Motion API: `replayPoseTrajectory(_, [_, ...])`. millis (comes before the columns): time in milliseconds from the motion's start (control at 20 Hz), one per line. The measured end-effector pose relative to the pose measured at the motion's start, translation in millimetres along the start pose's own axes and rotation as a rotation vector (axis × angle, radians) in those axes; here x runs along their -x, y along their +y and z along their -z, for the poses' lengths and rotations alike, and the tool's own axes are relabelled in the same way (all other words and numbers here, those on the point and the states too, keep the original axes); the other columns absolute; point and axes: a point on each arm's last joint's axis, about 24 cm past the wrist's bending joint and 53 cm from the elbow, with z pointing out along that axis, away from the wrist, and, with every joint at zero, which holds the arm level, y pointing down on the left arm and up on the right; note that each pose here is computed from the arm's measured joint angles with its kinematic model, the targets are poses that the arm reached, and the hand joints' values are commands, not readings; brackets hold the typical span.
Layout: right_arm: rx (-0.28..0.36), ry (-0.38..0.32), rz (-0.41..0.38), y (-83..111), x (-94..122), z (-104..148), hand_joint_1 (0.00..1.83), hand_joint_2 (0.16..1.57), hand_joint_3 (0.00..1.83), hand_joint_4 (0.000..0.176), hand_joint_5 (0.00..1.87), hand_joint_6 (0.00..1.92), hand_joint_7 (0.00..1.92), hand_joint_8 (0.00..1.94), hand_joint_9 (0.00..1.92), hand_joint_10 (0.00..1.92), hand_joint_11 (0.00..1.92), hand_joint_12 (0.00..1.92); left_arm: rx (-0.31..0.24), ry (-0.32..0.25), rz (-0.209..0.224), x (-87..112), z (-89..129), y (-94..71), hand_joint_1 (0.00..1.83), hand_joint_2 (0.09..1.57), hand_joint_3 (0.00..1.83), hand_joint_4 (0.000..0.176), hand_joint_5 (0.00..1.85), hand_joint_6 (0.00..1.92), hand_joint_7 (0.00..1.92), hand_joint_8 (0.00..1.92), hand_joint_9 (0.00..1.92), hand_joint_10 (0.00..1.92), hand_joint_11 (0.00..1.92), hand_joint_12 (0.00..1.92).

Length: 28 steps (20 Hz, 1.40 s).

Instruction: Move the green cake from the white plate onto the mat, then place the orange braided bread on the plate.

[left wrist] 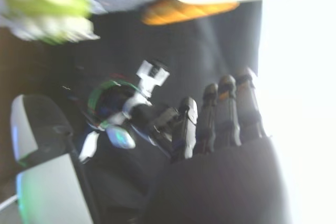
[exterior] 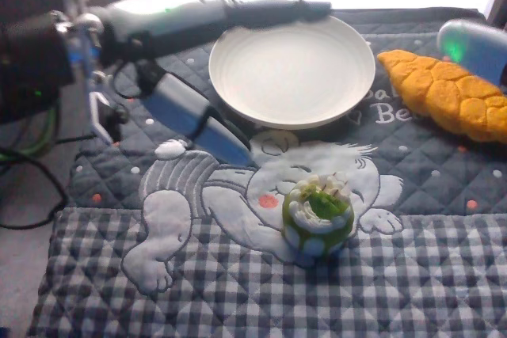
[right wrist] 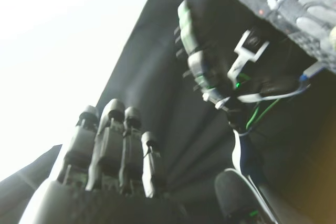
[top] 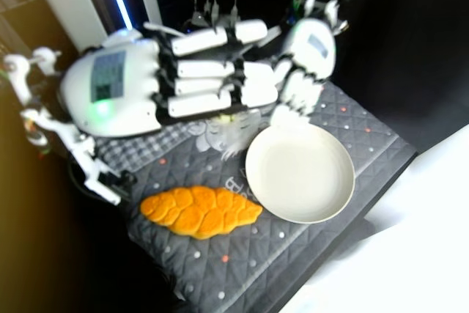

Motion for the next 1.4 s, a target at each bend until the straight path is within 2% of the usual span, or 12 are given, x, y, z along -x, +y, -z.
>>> replayPoseTrajectory(300, [-0.107,0.033,0.02,-31.3,-2.2,2.4,0.08,0.55,1.12,0.176,0.0,0.0,0.12,0.0,0.13,0.0,0.0,0.0,0.084,-0.171,0.001,45.5,49.1,22.7,0.79,0.63,0.0,0.176,0.02,0.0,0.0,0.0,0.16,0.01,0.2,0.16])
replayPoseTrajectory(400, [-0.152,0.048,0.024,-45.1,-5.4,3.1,0.29,0.63,1.14,0.176,0.0,0.0,0.07,0.0,0.09,0.0,0.01,0.01,0.099,-0.193,-0.014,49.8,61.0,23.4,0.83,0.65,0.0,0.176,0.04,0.01,0.0,0.0,0.14,0.0,0.12,0.14])
replayPoseTrajectory(500, [-0.214,0.072,0.037,-62.5,-7.5,6.7,0.4,0.39,1.37,0.176,0.0,0.0,0.04,0.0,0.02,0.0,0.0,0.0,0.113,-0.197,-0.023,48.9,68.2,25.5,0.86,0.65,0.0,0.176,0.06,0.0,0.03,0.0,0.14,0.0,0.12,0.17])
replayPoseTrajectory(600, [-0.267,0.084,0.048,-77.3,-5.6,11.3,0.5,0.37,1.39,0.176,0.0,0.0,0.03,0.0,0.0,0.0,0.0,0.0,0.124,-0.204,-0.014,49.4,73.2,29.3,0.87,0.66,0.0,0.176,0.09,0.0,0.07,0.0,0.18,0.0,0.09,0.28])
replayPoseTrajectory(650, [-0.301,0.091,0.054,-86.9,-4.1,14.4,0.61,0.35,1.25,0.176,0.0,0.0,0.0,0.0,0.0,0.0,0.0,0.0,0.133,-0.215,-0.007,50.8,77.6,30.4,0.83,0.69,0.0,0.176,0.14,0.0,0.06,0.0,0.22,0.0,0.01,0.62])
replayPoseTrajectory(850, [-0.379,0.103,-0.011,-116.1,-13.6,14.5,0.63,0.27,0.82,0.176,0.0,0.0,0.0,0.0,0.0,0.0,0.0,0.0,0.11,-0.238,-0.014,54.9,83.5,20.3,0.78,0.67,0.0,0.176,0.07,0.0,0.09,0.0,0.15,0.0,0.01,0.56])
replayPoseTrajectory(1050, [-0.428,0.145,-0.098,-137.1,-37.5,10.9,0.64,0.61,0.06,0.176,0.0,0.0,0.0,0.0,0.0,0.0,0.0,0.0,0.108,-0.229,-0.016,51.7,87.2,18.1,0.71,0.74,0.01,0.176,0.07,0.0,0.16,0.0,0.17,0.0,0.01,0.55])
replayPoseTrajectory(1200, [-0.422,0.15,-0.102,-135.5,-40.5,9.6,0.67,0.63,0.02,0.163,0.0,0.0,0.0,0.0,0.01,0.0,0.12,0.06,0.095,-0.235,-0.019,54.5,89.9,12.6,0.71,0.74,0.0,0.176,0.1,0.01,0.15,0.0,0.16,0.0,0.02,0.55])
replayPoseTrajectory(1250, [-0.429,0.152,-0.102,-137.1,-41.1,10.4,0.64,0.63,0.02,0.132,0.0,0.0,0.0,0.0,0.03,0.01,0.13,0.06,0.092,-0.236,-0.018,54.4,89.7,11.7,0.72,0.73,0.0,0.174,0.1,0.01,0.14,0.0,0.16,0.0,0.02,0.55])
replayPoseTrajectory(1300, [-0.437,0.155,-0.102,-138.8,-41.8,11.3,0.63,0.64,0.01,0.165,0.0,0.0,0.0,0.0,0.01,0.01,0.03,0.48,0.091,-0.237,-0.018,54.7,89.9,11.2,0.71,0.73,0.0,0.176,0.09,0.01,0.13,0.0,0.15,0.0,0.02,0.54])
replayPoseTrajectory(1350, [-0.448,0.16,-0.1,-141.0,-42.9,12.5,0.65,0.65,0.0,0.174,0.0,0.0,0.0,0.0,0.0,0.0,0.0,0.62,0.09,-0.236,-0.017,54.2,89.6,10.9,0.7,0.73,0.0,0.176,0.09,0.0,0.13,0.0,0.16,0.0,0.03,0.54])
replayPoseTrajectory(1400, [-0.459,0.166,-0.097,-143.3,-44.3,13.9,0.63,0.66,0.0,0.157,0.0,0.0,0.0,0.0,0.04,0.01,0.0,0.68,0.09,-0.237,-0.014,54.0,89.5,10.5,0.68,0.72,0.0,0.173,0.1,0.01,0.14,0.01,0.17,0.01,0.04,0.55])
